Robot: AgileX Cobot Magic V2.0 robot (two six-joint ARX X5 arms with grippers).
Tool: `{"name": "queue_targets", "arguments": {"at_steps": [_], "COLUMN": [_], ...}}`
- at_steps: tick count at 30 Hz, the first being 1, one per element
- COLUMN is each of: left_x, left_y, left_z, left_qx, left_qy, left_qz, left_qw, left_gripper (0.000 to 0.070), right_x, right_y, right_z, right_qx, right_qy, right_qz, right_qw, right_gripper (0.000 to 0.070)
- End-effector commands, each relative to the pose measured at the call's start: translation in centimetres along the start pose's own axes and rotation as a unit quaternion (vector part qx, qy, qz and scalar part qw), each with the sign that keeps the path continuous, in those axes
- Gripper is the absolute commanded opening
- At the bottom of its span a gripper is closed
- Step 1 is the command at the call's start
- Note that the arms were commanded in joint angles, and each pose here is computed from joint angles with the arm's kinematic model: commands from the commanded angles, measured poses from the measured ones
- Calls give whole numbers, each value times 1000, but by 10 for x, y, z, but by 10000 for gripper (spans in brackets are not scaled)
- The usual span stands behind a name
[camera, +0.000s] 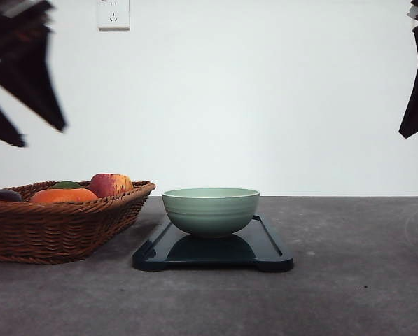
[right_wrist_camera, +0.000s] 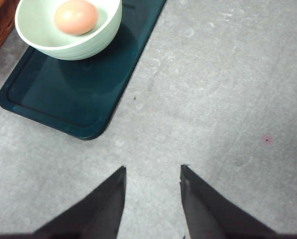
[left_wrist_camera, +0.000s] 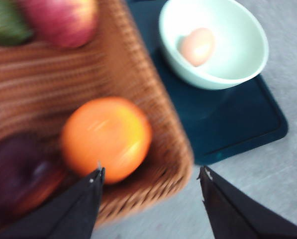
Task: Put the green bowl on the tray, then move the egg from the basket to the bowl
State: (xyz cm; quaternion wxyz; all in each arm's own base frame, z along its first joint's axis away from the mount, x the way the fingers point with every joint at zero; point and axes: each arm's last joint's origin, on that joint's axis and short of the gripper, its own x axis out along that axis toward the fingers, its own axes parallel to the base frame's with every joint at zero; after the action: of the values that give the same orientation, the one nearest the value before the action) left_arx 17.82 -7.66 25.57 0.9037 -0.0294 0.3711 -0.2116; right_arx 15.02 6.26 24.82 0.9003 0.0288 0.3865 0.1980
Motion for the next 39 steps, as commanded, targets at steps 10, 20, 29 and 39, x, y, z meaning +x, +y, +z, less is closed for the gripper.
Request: {"name": "queue_targets", "arguments": {"at_steps": [10,20,29,39], "left_x": [-28,-28,-28,-40], "left_y": [16,16,16,21], "left_z": [-27,-30,-30,-31], "left_qx": [-38,-42,-43,-2], "left_qy": [-27,-9,-10,-49], "left_qz": [33,33,34,51], "left_qw": [998,999,998,998], "left_gripper": [387,10,0,0], "right_x": [1,1,-1,-1], "right_y": [1,1,1,2], "right_z": [2,0,2,6], "right_qx": [-10,-8,-10,-13], "right_qy": [-2,8,-5,-23], "right_qz": [4,4,4,7], "right_qw": [1000,1000,1000,1000], "right_gripper": [210,20,18,18]}}
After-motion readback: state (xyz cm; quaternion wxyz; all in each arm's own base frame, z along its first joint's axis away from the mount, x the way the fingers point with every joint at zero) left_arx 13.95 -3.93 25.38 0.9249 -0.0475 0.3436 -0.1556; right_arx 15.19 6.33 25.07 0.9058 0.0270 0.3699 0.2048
